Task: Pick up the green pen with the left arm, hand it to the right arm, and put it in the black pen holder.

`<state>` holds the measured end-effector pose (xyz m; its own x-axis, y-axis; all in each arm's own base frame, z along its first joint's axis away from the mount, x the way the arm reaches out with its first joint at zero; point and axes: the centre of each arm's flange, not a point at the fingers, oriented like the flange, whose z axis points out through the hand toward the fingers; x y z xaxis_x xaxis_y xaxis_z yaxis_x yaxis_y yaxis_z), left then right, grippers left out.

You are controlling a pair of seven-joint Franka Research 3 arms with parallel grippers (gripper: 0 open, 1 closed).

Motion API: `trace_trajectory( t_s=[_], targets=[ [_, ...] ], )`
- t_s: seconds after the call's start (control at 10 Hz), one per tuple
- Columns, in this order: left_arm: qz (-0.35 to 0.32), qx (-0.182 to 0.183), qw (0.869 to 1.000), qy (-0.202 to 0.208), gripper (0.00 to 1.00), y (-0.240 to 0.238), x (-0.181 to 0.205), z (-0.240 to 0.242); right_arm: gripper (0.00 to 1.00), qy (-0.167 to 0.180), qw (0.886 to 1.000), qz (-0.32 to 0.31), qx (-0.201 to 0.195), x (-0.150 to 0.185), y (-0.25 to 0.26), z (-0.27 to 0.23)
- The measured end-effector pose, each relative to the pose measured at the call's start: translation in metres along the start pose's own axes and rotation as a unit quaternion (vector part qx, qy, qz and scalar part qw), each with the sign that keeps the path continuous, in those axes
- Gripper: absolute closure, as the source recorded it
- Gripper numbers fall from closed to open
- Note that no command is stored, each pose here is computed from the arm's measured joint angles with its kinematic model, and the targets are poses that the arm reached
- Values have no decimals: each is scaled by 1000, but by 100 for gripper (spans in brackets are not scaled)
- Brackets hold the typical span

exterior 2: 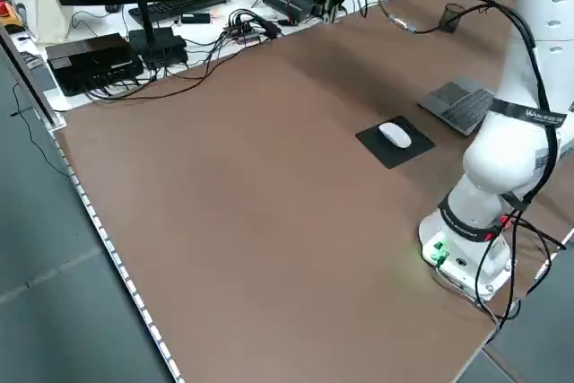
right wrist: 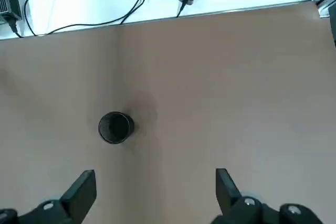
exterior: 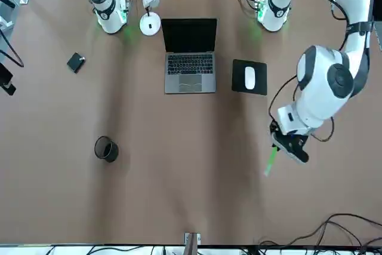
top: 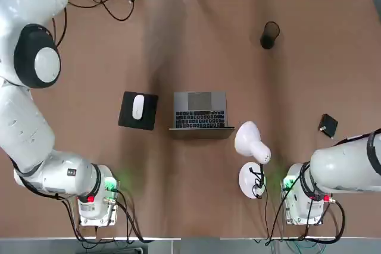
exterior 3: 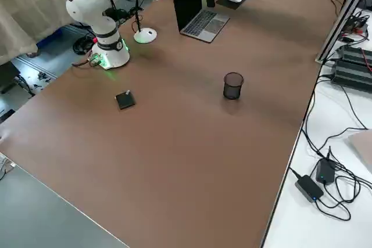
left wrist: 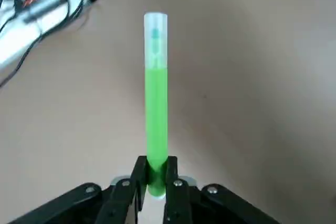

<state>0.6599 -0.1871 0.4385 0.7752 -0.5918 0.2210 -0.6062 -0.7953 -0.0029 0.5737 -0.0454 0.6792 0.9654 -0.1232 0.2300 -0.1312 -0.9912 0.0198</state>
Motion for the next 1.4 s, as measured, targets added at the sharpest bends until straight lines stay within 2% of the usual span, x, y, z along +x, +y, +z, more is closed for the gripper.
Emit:
trace_trajectory(
  t_s=[0.1,0.4,0.5,0.8,1.0,1.1,1.2,1.3,1.4],
  targets=[
    [22,-7,1000,9,82,19,11,-5,0,-3,1000,0,10,0,-4,1],
    [87,-25,996,23,82,69,34,-17,0,-20,995,14,93,-1,-28,8],
    [112,-27,993,21,82,89,41,-20,0,-30,993,31,107,0,-37,14],
    [186,-37,982,11,82,168,65,-31,0,-71,986,100,113,-4,-113,40],
    [212,-42,976,18,82,205,74,-37,0,-93,983,110,112,-16,-172,51],
    [221,-43,974,21,82,216,76,-39,0,-103,977,152,109,-22,-202,58],
    [234,-45,971,25,82,232,79,-42,0,-95,967,207,116,-23,-232,64],
    [251,-47,966,29,82,257,84,-44,0,-76,952,266,134,-21,-261,68],
    [271,-49,961,33,82,286,87,-44,0,-73,933,322,144,-23,-286,75]
  ],
)
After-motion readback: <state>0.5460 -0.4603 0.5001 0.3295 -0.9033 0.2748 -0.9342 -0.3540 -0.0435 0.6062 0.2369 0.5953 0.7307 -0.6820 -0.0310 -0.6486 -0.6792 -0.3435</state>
